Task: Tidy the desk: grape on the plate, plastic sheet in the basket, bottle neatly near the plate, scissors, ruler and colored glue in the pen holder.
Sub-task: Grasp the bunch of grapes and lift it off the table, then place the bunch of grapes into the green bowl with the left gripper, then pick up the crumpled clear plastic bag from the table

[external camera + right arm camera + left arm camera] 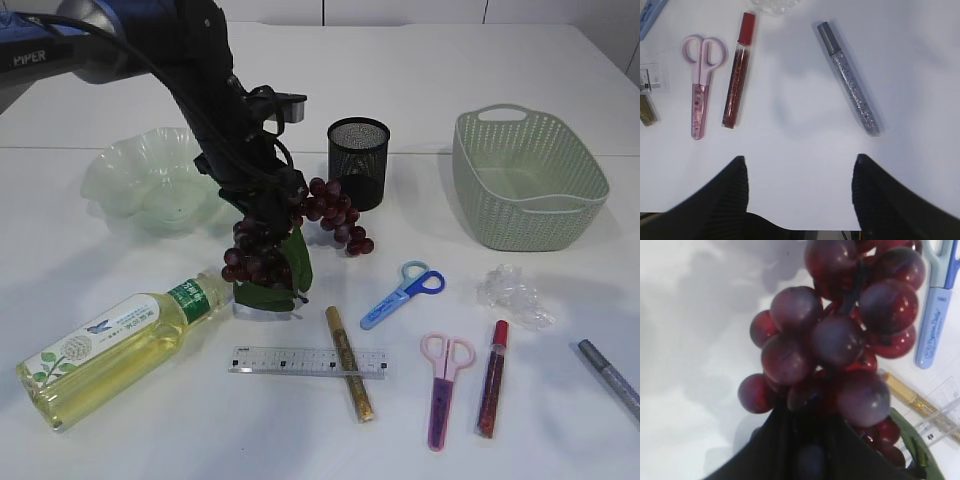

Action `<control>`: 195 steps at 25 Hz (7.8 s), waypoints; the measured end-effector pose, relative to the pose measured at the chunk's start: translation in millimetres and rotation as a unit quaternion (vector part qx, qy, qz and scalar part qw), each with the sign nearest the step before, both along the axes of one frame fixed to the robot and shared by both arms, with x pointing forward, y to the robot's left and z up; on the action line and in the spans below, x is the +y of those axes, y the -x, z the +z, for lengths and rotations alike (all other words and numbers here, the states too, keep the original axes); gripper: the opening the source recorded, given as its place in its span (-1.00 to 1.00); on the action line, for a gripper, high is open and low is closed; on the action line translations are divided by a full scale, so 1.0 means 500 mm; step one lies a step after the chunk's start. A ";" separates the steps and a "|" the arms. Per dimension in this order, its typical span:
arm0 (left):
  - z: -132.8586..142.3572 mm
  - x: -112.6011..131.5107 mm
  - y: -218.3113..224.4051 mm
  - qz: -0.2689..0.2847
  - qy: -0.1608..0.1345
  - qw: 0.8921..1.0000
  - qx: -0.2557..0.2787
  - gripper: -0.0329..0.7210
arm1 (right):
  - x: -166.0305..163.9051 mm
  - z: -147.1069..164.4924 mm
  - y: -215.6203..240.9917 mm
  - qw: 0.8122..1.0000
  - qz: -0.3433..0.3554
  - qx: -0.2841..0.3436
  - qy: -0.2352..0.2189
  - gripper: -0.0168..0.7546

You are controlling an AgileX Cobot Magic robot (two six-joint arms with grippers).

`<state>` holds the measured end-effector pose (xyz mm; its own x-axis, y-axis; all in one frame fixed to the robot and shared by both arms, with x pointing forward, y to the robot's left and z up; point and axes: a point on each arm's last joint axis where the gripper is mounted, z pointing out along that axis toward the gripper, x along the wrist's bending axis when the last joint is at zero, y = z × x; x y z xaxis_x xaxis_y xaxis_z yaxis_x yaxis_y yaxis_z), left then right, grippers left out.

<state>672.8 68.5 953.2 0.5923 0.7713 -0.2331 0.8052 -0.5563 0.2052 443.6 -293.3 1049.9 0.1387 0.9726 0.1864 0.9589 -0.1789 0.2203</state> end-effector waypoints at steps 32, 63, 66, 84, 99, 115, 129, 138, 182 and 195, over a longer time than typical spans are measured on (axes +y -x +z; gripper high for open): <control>0.243 0.165 0.002 0.151 -0.010 0.983 -0.105 -0.68 | 0.000 0.001 0.000 1.000 0.000 0.001 0.000 0.36; 0.088 0.305 -0.122 0.260 -0.021 0.957 -0.127 -0.63 | 0.001 0.000 0.004 1.000 0.002 0.011 -0.002 0.36; 0.088 0.305 -0.129 0.264 -0.015 0.954 -0.143 -0.61 | 0.001 0.000 0.004 1.000 0.002 0.011 -0.002 0.36; 0.048 0.304 -0.146 0.280 -0.001 0.950 -0.142 -0.22 | 0.001 0.000 0.004 1.000 0.002 0.011 -0.002 0.36; 0.047 0.303 -0.150 0.286 0.008 0.947 -0.147 0.47 | 0.001 0.003 0.002 1.000 -0.001 0.007 -0.003 0.36; 0.215 0.320 -0.054 0.263 -0.031 0.958 -0.106 0.49 | 0.027 -0.024 -0.106 0.999 0.041 -0.014 -0.003 0.36; 0.237 0.328 -0.040 0.264 -0.049 0.957 -0.109 0.49 | 0.090 -0.141 -0.265 0.992 0.119 0.006 0.050 0.45; 0.238 0.328 -0.039 0.264 -0.049 0.957 -0.110 0.47 | 0.091 -0.208 -0.315 0.990 0.126 0.013 0.066 0.46; 0.238 0.329 -0.039 0.264 -0.050 0.957 -0.110 0.40 | 0.091 -0.221 -0.326 0.987 0.135 0.050 0.073 -0.89; 0.238 0.328 -0.039 0.264 -0.048 0.957 -0.109 0.39 | 0.091 -0.074 -0.294 0.988 0.120 0.084 0.057 -0.89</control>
<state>692.3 232.6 1072.3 0.1413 0.9880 -0.0617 0.9230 -0.1090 0.3692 590.7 -247.7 1012.7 -0.0782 0.9946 0.0684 0.9954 0.0741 0.0611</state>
